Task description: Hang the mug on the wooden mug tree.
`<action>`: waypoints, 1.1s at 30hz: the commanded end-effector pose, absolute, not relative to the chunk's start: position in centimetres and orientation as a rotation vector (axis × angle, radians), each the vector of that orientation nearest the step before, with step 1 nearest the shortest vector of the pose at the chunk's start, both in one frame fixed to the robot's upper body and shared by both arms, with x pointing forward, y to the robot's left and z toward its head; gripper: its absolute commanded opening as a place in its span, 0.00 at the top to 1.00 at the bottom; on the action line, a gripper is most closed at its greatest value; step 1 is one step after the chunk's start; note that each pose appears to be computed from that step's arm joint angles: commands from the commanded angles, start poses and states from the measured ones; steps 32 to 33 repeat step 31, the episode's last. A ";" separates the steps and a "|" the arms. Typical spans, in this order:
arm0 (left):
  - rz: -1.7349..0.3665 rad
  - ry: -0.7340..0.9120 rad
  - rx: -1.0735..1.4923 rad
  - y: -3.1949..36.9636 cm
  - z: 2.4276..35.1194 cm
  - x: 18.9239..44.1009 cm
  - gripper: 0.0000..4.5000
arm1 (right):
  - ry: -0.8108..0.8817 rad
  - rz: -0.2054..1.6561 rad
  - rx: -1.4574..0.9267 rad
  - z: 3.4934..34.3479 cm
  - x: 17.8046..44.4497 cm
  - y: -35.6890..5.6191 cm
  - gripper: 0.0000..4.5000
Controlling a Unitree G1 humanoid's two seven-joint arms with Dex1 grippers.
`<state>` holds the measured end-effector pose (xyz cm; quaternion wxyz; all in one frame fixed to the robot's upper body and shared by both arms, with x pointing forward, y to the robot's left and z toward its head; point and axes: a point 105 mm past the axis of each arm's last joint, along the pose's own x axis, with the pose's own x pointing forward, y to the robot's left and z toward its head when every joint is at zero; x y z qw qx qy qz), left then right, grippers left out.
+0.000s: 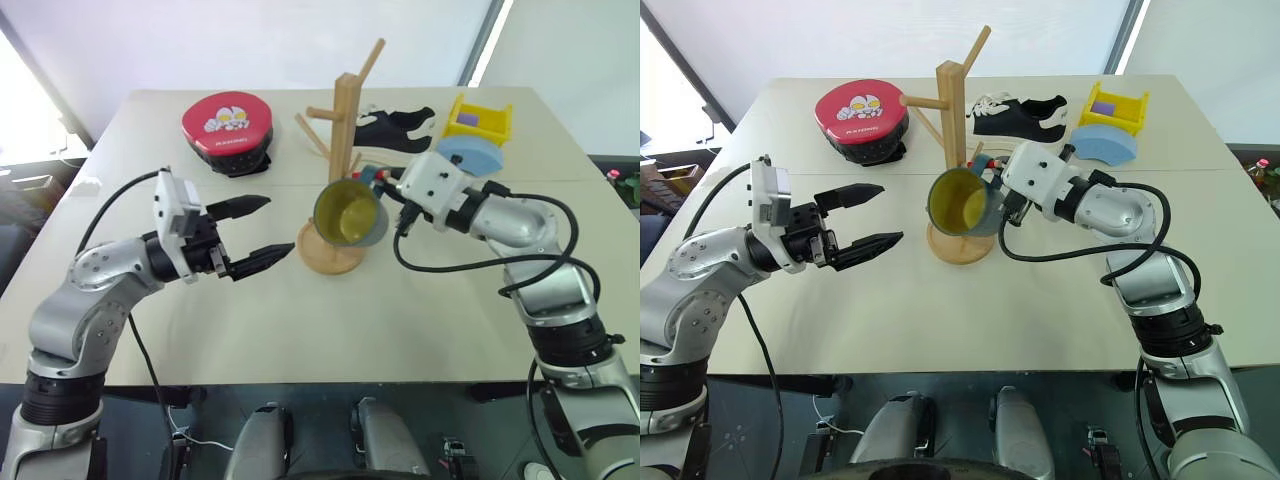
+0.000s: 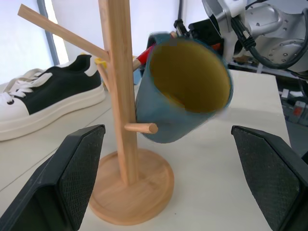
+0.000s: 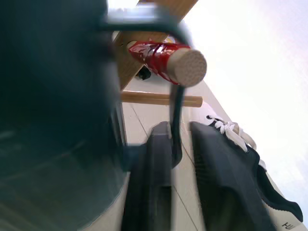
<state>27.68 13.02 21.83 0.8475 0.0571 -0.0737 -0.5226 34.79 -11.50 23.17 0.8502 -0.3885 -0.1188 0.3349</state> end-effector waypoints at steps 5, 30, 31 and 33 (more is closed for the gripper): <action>-1.088 -0.200 0.146 13.3 23.0 27.3 0.00 | -0.342 0.659 -0.830 26.3 33.8 -12.9 0.35; -0.374 -0.038 0.061 22.6 11.4 32.5 0.00 | -0.126 0.303 -0.138 13.2 31.7 -24.2 0.35; -0.373 -0.039 0.058 22.6 11.5 32.5 0.00 | -0.126 0.304 -0.138 13.2 31.8 -24.2 0.35; -0.373 -0.039 0.058 22.6 11.5 32.5 0.00 | -0.126 0.304 -0.138 13.2 31.8 -24.2 0.35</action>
